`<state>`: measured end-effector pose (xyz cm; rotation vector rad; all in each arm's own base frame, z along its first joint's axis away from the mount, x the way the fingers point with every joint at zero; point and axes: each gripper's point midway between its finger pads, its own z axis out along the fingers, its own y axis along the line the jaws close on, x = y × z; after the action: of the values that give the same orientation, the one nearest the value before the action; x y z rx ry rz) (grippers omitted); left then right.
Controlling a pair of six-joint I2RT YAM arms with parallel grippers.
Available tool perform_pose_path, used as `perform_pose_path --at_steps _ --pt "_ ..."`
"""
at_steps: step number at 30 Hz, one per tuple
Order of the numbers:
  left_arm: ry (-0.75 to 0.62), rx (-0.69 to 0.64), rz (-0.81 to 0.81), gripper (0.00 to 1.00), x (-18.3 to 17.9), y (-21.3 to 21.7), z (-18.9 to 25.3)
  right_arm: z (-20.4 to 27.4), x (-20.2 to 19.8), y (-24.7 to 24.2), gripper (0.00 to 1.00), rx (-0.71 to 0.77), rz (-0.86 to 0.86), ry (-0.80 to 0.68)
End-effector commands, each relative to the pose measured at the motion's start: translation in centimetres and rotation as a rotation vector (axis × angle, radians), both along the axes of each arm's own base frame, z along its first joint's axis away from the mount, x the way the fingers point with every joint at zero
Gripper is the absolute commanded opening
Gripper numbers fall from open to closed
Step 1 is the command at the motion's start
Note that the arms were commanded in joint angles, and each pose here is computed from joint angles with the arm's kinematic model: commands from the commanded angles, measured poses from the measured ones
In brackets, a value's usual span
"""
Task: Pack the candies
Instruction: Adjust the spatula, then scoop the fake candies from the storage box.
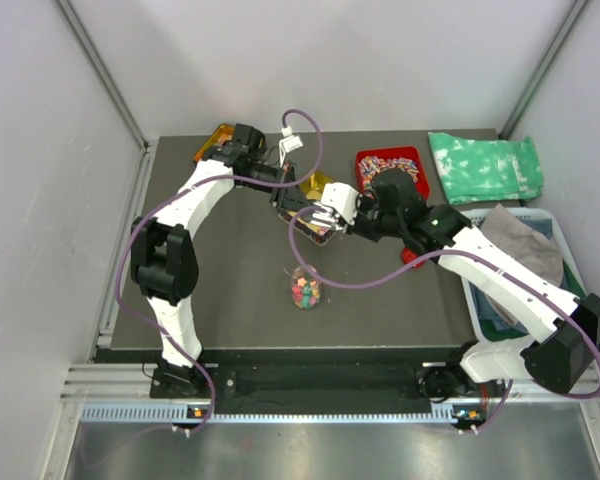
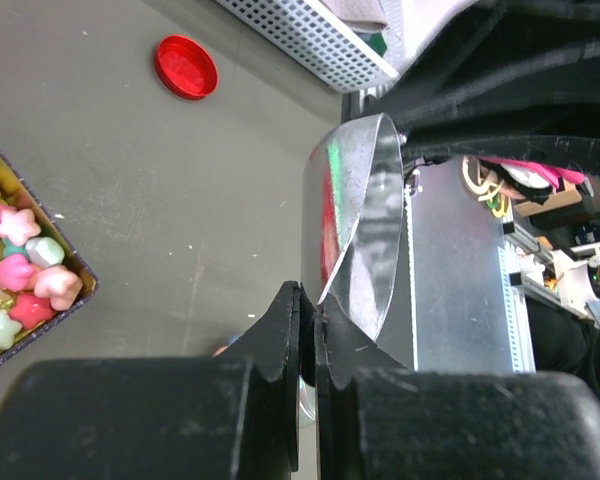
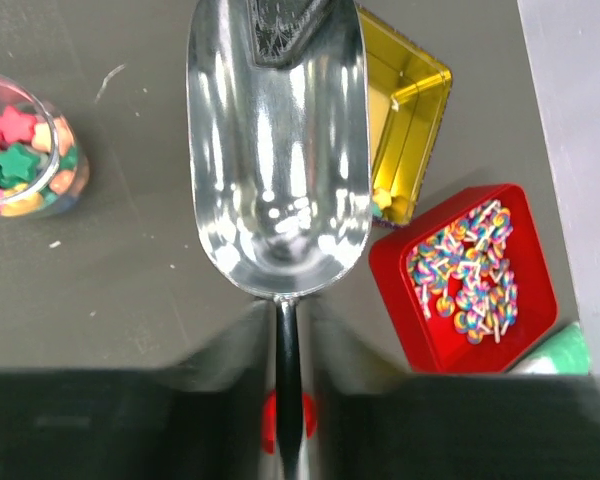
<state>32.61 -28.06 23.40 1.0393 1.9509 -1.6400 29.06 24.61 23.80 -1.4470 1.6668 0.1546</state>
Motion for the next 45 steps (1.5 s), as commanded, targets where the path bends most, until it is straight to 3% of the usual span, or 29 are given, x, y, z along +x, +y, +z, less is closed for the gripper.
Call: perform_pose_path --at_steps 1,12,17,18,21,22,26,31,37,45 --pt "-0.063 -0.044 -0.027 0.00 -0.9 -0.3 1.9 4.0 0.6 2.1 0.00 0.100 0.022 -0.078" --pt "-0.057 -0.013 -0.010 0.00 -0.2 -0.3 0.8 5.6 -0.1 1.6 0.00 0.142 0.005 -0.081" --pt "-0.057 0.002 -0.002 0.17 0.0 -0.3 0.3 6.5 -0.3 1.8 0.00 0.168 0.009 -0.070" --pt "-0.061 0.004 0.000 0.33 0.1 -0.3 0.3 6.5 -0.3 1.8 0.00 0.163 0.010 -0.069" --pt "-0.078 0.012 0.032 0.58 1.0 0.0 0.9 6.1 0.5 1.1 0.00 0.115 -0.019 -0.102" --pt "-0.093 0.012 0.049 0.76 1.7 0.2 1.2 5.6 0.5 0.8 0.00 0.097 -0.023 -0.102" --pt "-0.131 0.001 0.140 0.98 5.3 2.3 3.0 4.2 0.4 -0.6 0.00 0.044 -0.045 -0.100" --pt "-0.177 0.055 0.296 0.99 10.0 5.4 2.8 2.4 0.5 -2.6 0.00 -0.026 -0.083 -0.083" --pt "-0.228 0.304 0.478 0.99 14.8 7.7 -3.3 0.9 1.2 -5.1 0.00 -0.139 -0.135 -0.093" --pt "-0.248 0.558 0.566 0.99 17.1 8.5 -10.4 2.1 1.7 -7.5 0.00 -0.228 -0.161 -0.120"
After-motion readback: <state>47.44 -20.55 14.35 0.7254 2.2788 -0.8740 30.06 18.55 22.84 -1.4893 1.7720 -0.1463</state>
